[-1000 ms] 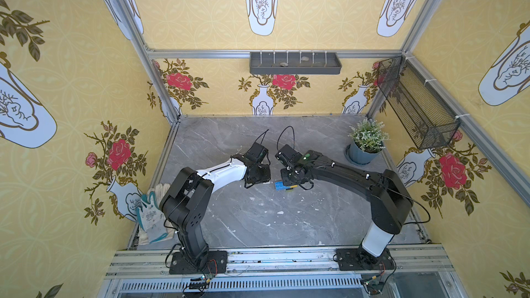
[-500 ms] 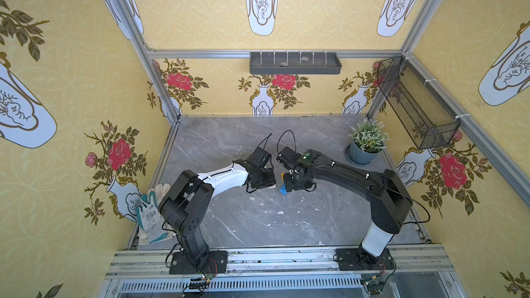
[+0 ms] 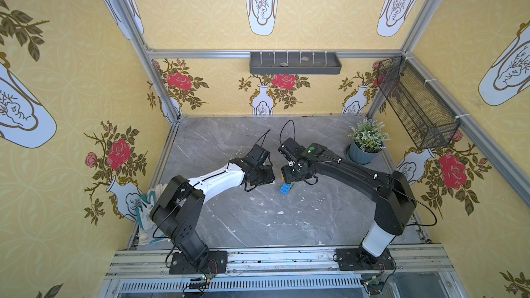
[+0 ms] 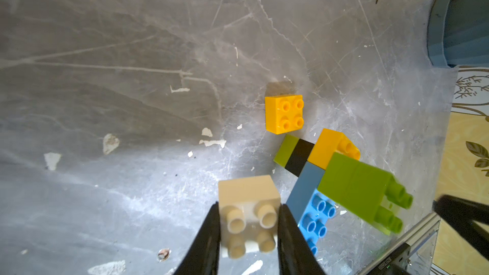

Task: Assemble the number 4 with lego
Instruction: Adjust the lego brick at the center of the board.

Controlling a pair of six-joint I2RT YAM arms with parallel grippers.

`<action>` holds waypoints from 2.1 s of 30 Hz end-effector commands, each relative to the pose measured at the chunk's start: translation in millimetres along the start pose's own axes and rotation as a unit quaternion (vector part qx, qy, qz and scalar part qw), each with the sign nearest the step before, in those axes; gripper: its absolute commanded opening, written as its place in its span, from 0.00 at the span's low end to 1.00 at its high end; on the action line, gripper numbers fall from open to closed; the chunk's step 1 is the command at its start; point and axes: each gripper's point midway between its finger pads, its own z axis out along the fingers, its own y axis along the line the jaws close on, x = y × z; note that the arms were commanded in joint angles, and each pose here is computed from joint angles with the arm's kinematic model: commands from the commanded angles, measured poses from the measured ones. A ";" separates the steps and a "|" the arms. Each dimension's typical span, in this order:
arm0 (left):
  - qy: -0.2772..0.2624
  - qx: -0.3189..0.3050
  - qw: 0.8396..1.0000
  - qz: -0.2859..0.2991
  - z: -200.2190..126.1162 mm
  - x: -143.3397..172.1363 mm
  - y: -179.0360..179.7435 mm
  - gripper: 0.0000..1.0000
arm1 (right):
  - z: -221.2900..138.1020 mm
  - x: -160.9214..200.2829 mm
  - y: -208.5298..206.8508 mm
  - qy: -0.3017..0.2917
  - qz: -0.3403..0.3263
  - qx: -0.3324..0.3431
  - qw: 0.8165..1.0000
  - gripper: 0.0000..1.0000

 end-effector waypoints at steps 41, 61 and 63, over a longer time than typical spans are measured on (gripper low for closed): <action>-0.002 -0.024 1.000 0.005 -21.1 6.8 27.1 0.24 | 19.3 30.6 -47.9 0.048 0.098 0.096 0.989 0.42; -0.002 -0.024 1.000 0.011 -21.7 5.4 26.6 0.24 | 14.1 17.7 -44.6 0.012 0.099 0.067 0.993 0.61; -0.002 -0.023 1.000 0.012 -22.3 4.3 25.5 0.24 | 10.4 15.7 -42.4 0.008 0.086 0.061 0.994 0.61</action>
